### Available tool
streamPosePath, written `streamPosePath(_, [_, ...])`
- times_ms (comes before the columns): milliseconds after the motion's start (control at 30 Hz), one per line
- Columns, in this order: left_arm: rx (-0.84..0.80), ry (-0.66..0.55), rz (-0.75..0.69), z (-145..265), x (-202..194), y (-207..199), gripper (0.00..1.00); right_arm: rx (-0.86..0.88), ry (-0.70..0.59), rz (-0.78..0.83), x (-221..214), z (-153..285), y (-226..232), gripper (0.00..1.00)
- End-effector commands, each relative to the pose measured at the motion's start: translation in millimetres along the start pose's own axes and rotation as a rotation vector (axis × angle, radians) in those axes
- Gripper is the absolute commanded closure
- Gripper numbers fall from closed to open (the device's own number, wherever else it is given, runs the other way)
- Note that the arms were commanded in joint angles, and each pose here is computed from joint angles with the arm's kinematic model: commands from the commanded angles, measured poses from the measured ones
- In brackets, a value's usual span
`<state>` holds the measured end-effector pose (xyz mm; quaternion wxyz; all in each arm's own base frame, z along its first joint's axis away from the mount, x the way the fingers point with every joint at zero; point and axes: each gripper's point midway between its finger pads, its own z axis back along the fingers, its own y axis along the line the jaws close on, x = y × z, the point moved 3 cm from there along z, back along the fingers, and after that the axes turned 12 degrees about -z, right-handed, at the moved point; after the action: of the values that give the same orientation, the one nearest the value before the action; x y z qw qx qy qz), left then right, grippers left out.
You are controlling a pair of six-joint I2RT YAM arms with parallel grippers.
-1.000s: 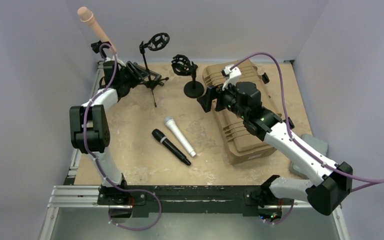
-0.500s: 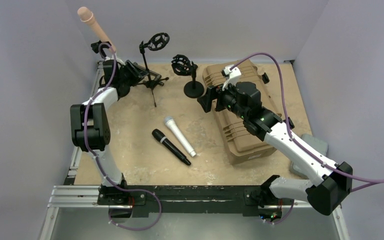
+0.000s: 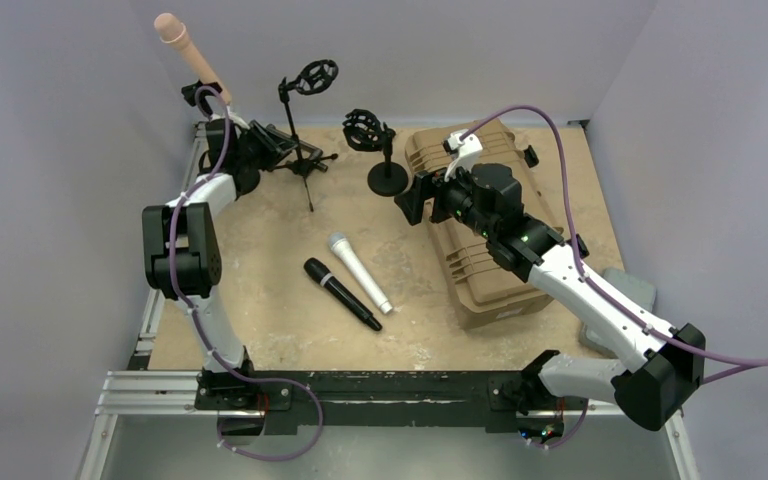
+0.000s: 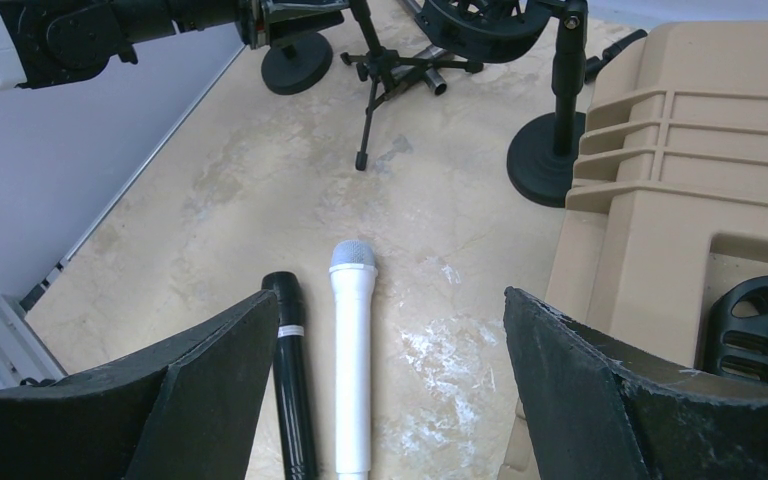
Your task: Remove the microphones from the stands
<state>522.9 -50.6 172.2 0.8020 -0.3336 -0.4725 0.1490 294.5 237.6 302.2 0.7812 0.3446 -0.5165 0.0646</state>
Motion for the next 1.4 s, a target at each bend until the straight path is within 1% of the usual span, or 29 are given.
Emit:
streamPosePath(0, [-0.015, -0.007, 0.129, 1, 12, -3, 1.00, 0.015, -0.058, -0.004, 20, 3, 8, 0.19])
streamPosePath(133, [0.012, 0.076, 0.491, 1, -1, 7, 1.00, 0.021, -0.051, -0.003, 18, 1, 9, 0.19])
streamPosePath(233, [-0.034, 0.087, 0.679, -2, 2, 4, 1.00, 0.022, -0.048, -0.002, 18, 0, 9, 0.19])
streamPosePath(400, [0.004, 0.077, 0.868, -3, 10, 6, 1.00, 0.021, -0.054, -0.003, 18, 2, 9, 0.19])
streamPosePath(600, [0.008, 0.001, 1.138, -1, 15, 15, 1.00, 0.020, -0.052, -0.005, 18, 2, 8, 0.19])
streamPosePath(733, [-0.028, -0.051, 1.234, 1, 19, 19, 1.00, 0.021, -0.052, -0.005, 18, 1, 9, 0.19])
streamPosePath(833, [-0.082, -0.071, 1.251, 0, 23, 18, 0.99, 0.023, -0.050, -0.006, 18, 0, 9, 0.19])
streamPosePath(900, [-0.122, -0.093, 1.242, 0, 27, 16, 0.77, 0.024, -0.048, -0.007, 17, -1, 9, 0.19])
streamPosePath(933, [-0.137, -0.099, 1.232, 0, 29, 15, 0.62, 0.024, -0.048, -0.007, 17, -1, 9, 0.19])
streamPosePath(967, [-0.144, -0.100, 1.224, 1, 30, 15, 0.54, 0.026, -0.047, -0.008, 17, -1, 9, 0.19])
streamPosePath(1067, [-0.162, -0.102, 1.177, 3, 31, 11, 0.38, 0.022, -0.044, -0.008, 16, -2, 8, 0.19])
streamPosePath(1133, [-0.163, -0.092, 1.130, 6, 29, 7, 0.34, 0.021, -0.043, -0.009, 15, -2, 8, 0.19])
streamPosePath(1233, [-0.149, -0.069, 1.022, 16, 22, -2, 0.32, 0.016, -0.043, -0.007, 14, -2, 7, 0.19])
streamPosePath(1367, [-0.084, -0.033, 0.850, 43, -7, -8, 0.32, 0.009, -0.044, -0.003, 13, -2, 5, 0.19])
